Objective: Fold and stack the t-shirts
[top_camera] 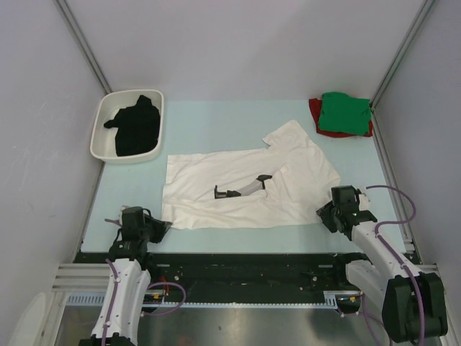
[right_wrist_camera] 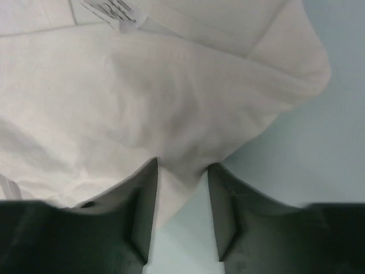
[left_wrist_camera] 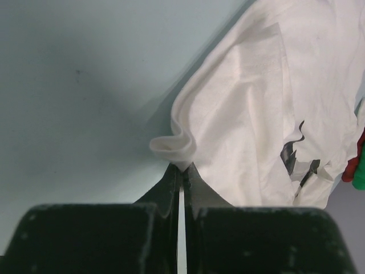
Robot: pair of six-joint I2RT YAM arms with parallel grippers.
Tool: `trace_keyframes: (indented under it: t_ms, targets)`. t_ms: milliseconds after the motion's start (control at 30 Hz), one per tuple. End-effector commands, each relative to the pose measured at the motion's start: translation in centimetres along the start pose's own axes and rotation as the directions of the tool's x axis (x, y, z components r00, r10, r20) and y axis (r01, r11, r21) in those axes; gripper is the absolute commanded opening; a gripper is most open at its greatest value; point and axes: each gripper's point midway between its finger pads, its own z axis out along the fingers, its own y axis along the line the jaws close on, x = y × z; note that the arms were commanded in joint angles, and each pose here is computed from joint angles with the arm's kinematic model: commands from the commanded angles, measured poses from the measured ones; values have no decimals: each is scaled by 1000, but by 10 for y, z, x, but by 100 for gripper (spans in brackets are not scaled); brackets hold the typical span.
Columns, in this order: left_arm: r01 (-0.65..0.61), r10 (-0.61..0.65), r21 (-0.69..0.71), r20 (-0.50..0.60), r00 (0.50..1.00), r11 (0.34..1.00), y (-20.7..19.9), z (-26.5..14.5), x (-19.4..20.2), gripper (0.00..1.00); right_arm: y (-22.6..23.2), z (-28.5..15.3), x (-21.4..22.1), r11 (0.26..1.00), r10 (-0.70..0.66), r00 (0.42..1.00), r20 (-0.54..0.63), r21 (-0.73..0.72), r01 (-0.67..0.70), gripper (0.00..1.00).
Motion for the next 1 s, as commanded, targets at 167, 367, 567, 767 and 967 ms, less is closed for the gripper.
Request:
trace_keyframes:
  t_ms: [167, 367, 567, 767, 967]
  targets:
    - [13, -20, -79, -99, 995, 997, 27, 2, 24, 0, -37, 13, 12, 994, 13, 999, -39, 109, -8, 0]
    - [24, -32, -83, -105, 994, 996, 27, -3, 26, 0, -36, -13, 1, 998, 42, 999, 33, 43, -43, 0]
    - [41, -54, -102, -126, 991, 994, 28, -9, 29, 0, -39, -31, 5, 998, 65, 998, 28, 22, -65, 0]
    - [42, -58, -122, -137, 989, 992, 27, -19, 31, 0, -39, -40, 6, 998, 64, 998, 27, 5, -64, 0]
    - [37, -53, -116, -138, 989, 993, 27, -18, 31, 0, -38, -43, 15, 999, 53, 999, -5, -3, -53, 0]
